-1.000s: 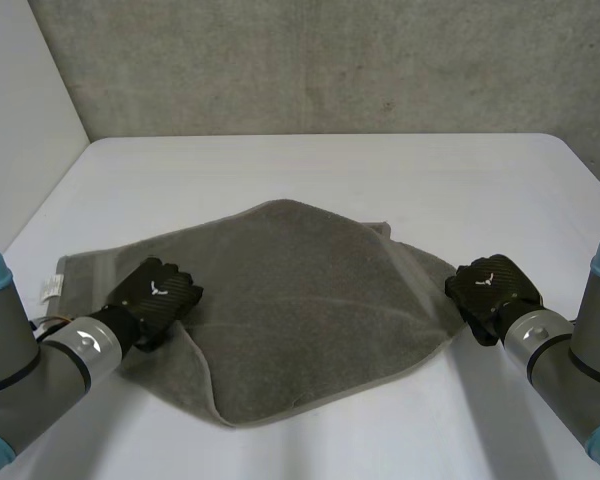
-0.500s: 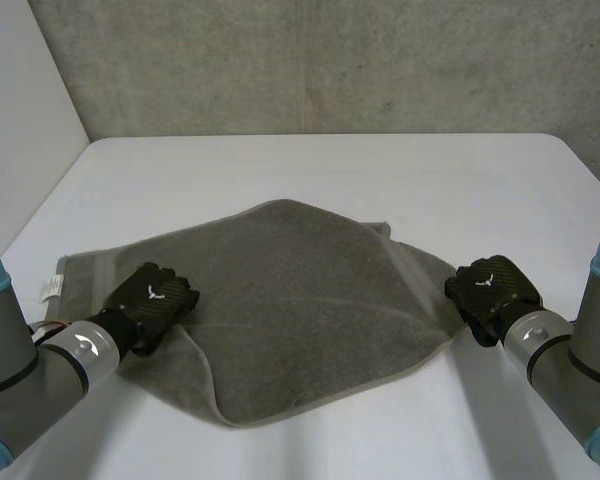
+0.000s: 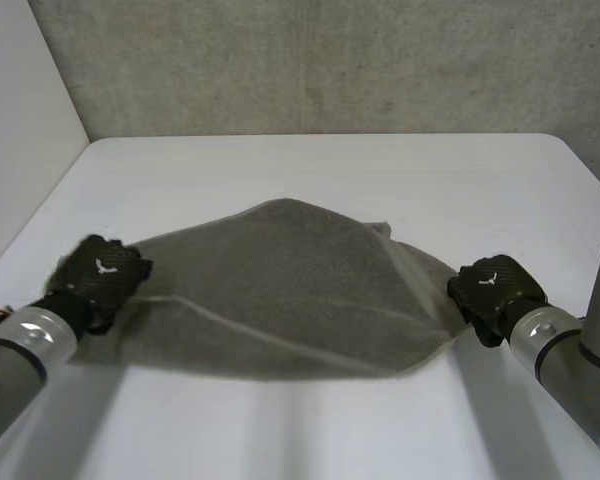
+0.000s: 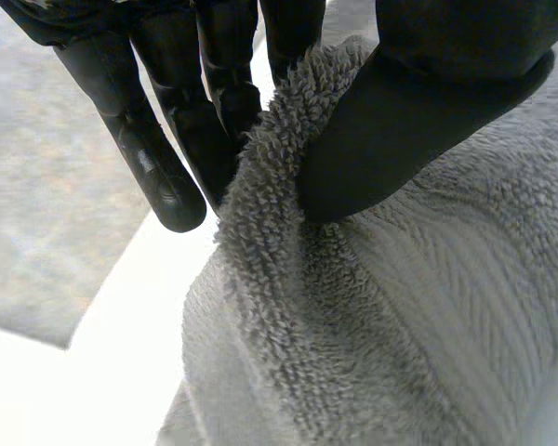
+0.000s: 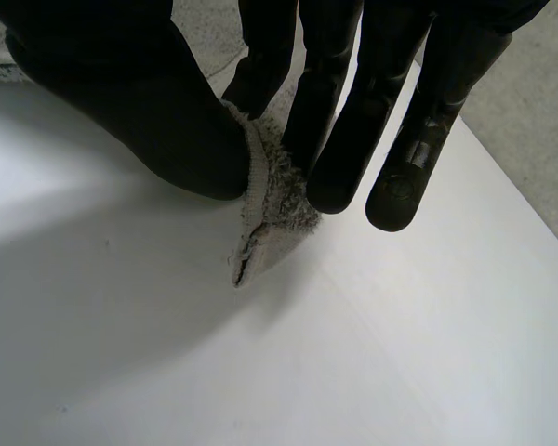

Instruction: Fold the towel.

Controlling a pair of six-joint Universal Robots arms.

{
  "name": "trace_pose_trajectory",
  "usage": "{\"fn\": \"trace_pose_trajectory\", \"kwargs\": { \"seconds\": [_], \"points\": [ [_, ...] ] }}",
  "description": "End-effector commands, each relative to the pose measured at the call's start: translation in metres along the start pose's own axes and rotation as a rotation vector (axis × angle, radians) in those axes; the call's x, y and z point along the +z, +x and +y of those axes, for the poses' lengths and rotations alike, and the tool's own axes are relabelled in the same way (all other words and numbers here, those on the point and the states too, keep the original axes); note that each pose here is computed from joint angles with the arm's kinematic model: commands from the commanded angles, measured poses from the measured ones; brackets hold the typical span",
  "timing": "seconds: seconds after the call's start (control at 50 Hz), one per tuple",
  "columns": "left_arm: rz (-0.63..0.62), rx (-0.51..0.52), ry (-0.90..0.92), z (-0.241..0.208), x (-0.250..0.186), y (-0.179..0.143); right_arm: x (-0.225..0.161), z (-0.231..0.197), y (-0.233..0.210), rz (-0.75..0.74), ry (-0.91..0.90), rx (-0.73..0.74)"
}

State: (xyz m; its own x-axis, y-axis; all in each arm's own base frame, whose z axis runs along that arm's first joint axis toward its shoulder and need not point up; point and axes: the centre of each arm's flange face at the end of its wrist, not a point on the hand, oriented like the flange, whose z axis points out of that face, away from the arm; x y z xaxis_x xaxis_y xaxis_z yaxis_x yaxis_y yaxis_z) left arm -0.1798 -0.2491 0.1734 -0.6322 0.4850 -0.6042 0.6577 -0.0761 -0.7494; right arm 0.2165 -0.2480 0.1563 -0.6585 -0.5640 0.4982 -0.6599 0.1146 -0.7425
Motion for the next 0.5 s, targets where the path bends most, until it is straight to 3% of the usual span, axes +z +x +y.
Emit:
{"fn": "trace_pose_trajectory", "kwargs": {
  "seconds": [0.02,0.22,0.5],
  "points": [
    [-0.095,-0.014,-0.006,0.001,-0.015,-0.019,-0.003,-0.008,0.000,-0.007,0.042,0.006],
    [-0.137,-0.132,-0.092,0.029,-0.008,-0.032,0.010,0.003,-0.009,-0.042,0.018,0.099],
    [-0.131,-0.155,-0.117,0.036,-0.005,-0.032,0.016,0.010,-0.014,-0.057,-0.005,0.120]
  ]
}}
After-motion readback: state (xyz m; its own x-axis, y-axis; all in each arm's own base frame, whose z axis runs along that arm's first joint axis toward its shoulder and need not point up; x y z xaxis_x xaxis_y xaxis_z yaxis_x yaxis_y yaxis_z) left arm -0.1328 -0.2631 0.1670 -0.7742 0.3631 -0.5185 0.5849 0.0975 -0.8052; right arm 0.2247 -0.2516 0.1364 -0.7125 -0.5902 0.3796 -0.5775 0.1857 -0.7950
